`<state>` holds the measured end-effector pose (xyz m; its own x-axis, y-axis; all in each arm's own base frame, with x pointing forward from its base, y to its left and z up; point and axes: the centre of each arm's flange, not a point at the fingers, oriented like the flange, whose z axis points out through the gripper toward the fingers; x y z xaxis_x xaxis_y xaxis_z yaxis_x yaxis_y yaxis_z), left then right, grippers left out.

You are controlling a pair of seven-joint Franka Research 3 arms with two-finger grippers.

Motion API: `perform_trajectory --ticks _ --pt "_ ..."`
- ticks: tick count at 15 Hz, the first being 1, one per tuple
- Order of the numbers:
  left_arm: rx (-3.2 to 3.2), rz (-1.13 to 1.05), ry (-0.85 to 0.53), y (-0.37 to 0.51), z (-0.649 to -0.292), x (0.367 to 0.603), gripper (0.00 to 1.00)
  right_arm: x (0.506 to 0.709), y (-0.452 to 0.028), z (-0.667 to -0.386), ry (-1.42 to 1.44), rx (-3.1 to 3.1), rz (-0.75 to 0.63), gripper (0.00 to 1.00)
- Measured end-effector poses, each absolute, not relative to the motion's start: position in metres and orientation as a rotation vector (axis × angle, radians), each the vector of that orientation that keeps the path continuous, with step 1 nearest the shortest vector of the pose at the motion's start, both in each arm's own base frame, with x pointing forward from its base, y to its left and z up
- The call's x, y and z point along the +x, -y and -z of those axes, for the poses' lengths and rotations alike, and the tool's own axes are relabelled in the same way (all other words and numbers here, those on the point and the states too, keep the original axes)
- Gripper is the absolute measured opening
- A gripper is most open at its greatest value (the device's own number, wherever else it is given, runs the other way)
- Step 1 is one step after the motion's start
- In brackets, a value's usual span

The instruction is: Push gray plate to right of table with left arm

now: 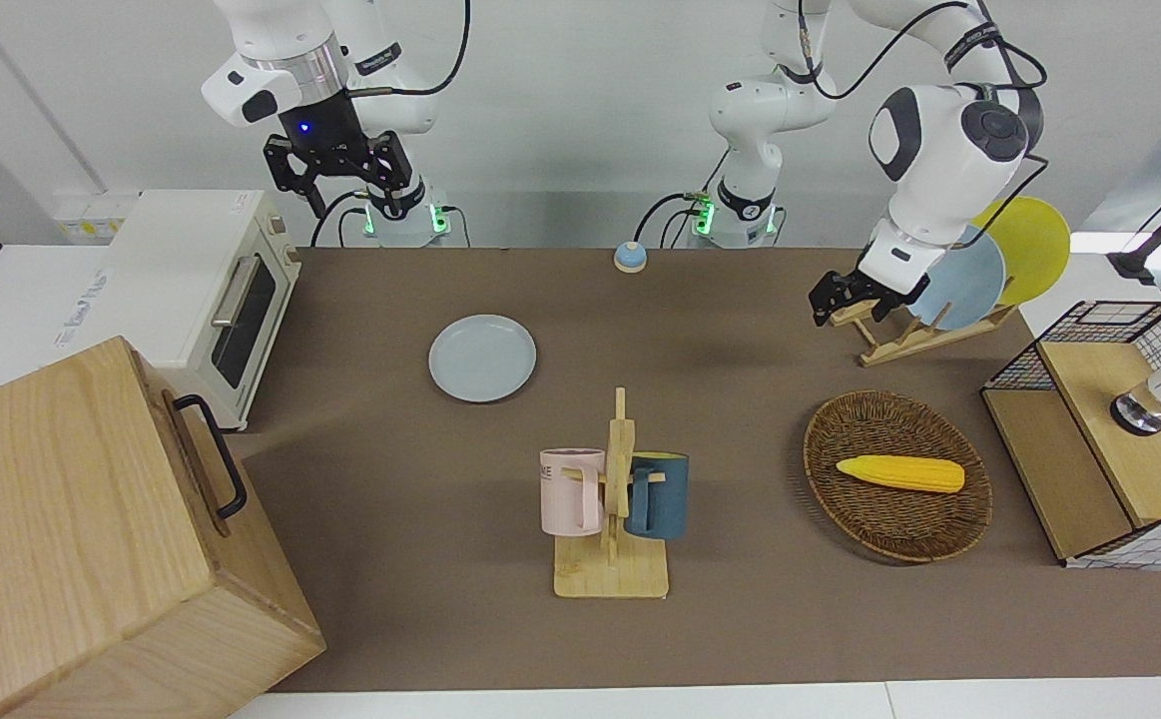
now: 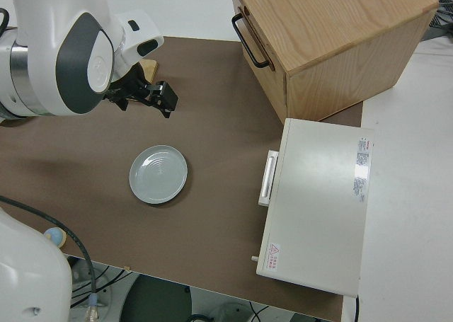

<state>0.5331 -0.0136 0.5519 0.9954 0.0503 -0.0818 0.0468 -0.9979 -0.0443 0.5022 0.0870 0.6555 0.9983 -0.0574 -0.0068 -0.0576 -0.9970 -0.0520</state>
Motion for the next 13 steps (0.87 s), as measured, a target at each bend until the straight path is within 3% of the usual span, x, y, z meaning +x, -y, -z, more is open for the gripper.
perform_trajectory --ticks 4,13 --pt "-3.091 -0.137 0.06 0.022 -0.608 0.523 1.0 0.502 -0.087 -0.655 -0.089 -3.088 -0.008 1.0" --pt "-3.099 -0.132 0.028 0.035 -0.616 0.521 1.0 0.502 -0.087 -0.655 -0.089 -3.088 -0.008 1.0"
